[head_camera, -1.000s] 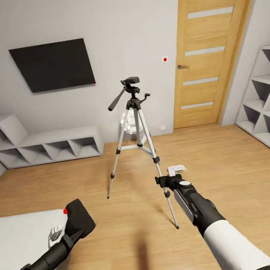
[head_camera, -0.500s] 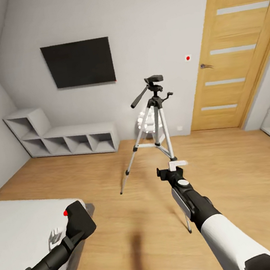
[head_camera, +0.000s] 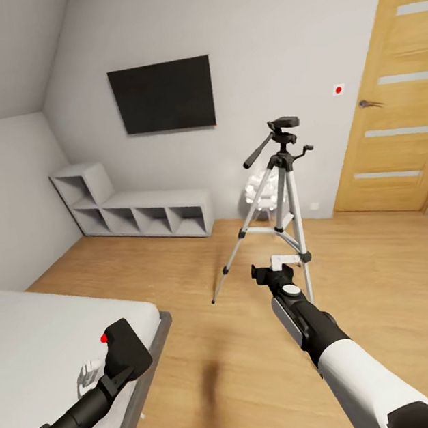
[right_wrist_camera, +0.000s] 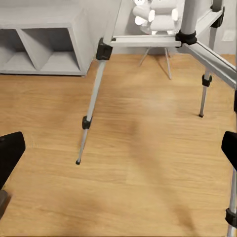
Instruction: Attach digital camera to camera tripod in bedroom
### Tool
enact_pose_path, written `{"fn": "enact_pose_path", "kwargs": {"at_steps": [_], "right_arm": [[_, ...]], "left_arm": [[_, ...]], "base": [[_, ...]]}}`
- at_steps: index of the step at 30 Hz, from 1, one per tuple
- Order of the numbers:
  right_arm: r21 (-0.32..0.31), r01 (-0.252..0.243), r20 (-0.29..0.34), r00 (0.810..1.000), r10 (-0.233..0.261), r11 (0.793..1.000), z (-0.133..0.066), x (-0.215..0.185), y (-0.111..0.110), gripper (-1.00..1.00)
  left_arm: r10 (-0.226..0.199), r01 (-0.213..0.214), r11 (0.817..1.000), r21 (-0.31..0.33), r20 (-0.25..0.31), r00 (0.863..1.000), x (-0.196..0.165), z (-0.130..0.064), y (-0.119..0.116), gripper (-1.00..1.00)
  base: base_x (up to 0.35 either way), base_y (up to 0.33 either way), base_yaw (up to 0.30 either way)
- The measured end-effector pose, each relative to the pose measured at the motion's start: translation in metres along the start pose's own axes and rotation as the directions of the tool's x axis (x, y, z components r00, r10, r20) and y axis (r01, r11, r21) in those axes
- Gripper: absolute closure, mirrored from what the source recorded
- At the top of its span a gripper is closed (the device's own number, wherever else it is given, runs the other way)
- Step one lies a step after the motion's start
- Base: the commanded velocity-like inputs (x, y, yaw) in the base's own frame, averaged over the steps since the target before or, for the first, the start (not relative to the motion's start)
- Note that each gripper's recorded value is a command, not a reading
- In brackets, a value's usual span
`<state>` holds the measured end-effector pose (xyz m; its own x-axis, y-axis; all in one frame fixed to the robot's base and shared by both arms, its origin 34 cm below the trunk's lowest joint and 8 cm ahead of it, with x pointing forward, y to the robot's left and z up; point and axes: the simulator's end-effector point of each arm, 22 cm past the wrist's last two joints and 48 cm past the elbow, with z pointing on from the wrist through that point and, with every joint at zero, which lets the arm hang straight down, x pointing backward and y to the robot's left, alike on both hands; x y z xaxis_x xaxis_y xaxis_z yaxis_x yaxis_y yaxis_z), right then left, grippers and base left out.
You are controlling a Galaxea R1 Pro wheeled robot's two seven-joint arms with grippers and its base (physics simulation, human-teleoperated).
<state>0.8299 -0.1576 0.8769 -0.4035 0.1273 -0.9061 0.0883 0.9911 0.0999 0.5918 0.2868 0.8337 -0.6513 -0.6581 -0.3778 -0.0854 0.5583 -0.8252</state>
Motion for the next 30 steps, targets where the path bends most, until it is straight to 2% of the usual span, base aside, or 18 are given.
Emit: {"fn": "enact_pose_path", "kwargs": {"at_steps": [2,8,30], "right_arm": [[0.001,-0.01,0.011,1.0,0.009,1.0,0.0,-0.002,0.0,-1.0],[0.029,-0.057,0.115,0.992,0.054,0.998,-0.003,-0.02,-0.009,-1.0],[0.046,-0.074,0.133,0.989,0.067,0.996,-0.004,-0.022,-0.015,-1.0]], "left_arm": [[0.001,-0.001,1.0,-0.002,0.0,1.0,0.0,0.0,0.0,1.0],[0.005,-0.005,1.0,-0.011,-0.001,1.0,0.0,0.0,0.002,1.0],[0.005,-0.005,1.0,-0.016,-0.009,1.0,0.004,0.003,0.004,1.0]], "base": [[0.155,0.0,0.276],[0.291,-0.004,0.161],[0.321,-0.074,0.008]]}}
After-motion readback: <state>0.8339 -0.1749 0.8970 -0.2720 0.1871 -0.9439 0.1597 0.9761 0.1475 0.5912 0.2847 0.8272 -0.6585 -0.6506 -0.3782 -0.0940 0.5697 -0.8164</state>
